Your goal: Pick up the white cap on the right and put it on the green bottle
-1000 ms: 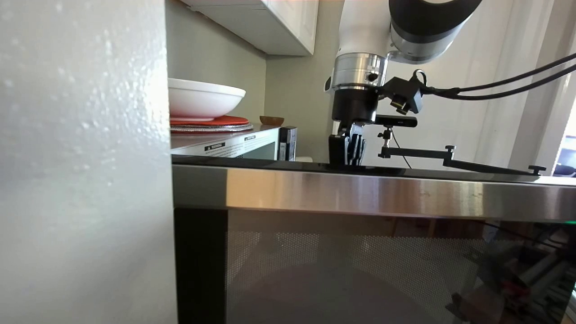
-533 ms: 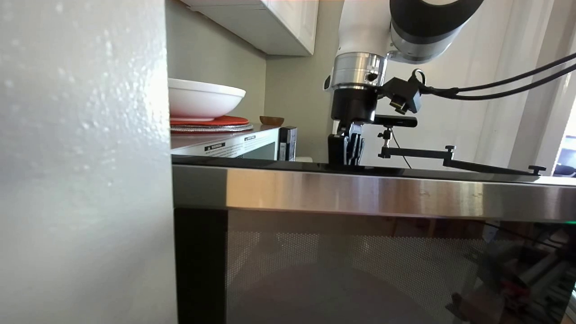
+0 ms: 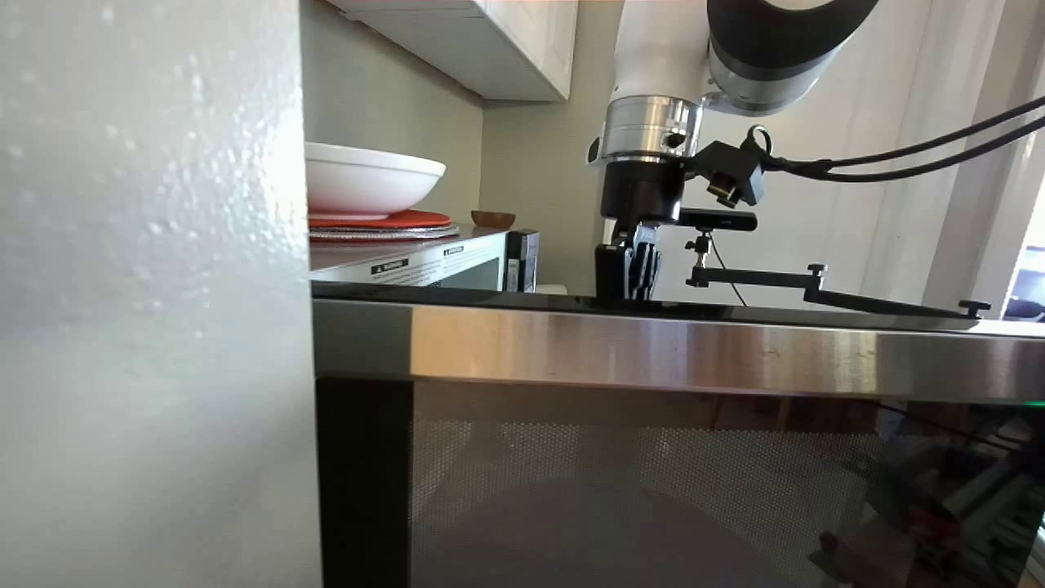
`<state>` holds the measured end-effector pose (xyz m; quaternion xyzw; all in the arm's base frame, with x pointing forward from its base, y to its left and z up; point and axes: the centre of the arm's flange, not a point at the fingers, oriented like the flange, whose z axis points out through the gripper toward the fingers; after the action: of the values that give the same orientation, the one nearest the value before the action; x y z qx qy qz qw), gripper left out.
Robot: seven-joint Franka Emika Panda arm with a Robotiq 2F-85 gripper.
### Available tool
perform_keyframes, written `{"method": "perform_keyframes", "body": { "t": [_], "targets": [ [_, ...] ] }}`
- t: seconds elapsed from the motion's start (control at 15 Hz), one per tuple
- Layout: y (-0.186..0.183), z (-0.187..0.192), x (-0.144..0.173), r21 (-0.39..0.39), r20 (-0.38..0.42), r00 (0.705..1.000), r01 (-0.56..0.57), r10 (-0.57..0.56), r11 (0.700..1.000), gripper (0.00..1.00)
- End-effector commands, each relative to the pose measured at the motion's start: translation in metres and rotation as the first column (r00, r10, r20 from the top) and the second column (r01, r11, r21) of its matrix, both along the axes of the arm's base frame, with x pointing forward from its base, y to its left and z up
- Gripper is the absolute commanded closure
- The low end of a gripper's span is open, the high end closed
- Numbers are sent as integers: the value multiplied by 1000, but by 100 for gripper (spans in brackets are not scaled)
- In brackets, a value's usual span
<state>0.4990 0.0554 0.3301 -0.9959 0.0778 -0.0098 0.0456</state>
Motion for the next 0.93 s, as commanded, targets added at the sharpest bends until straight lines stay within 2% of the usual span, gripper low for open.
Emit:
{"method": "perform_keyframes", "body": {
  "t": [0.0, 0.67, 0.87],
  "targets": [
    [1, -2, -1, -6, 9, 1000, -7, 7, 1000, 92],
    [2, -9, -3, -22, 17, 1000, -15, 15, 1000, 92],
    [3, -12, -1, -52, 31, 998, 54, -52, 997, 92]
  ]
}}
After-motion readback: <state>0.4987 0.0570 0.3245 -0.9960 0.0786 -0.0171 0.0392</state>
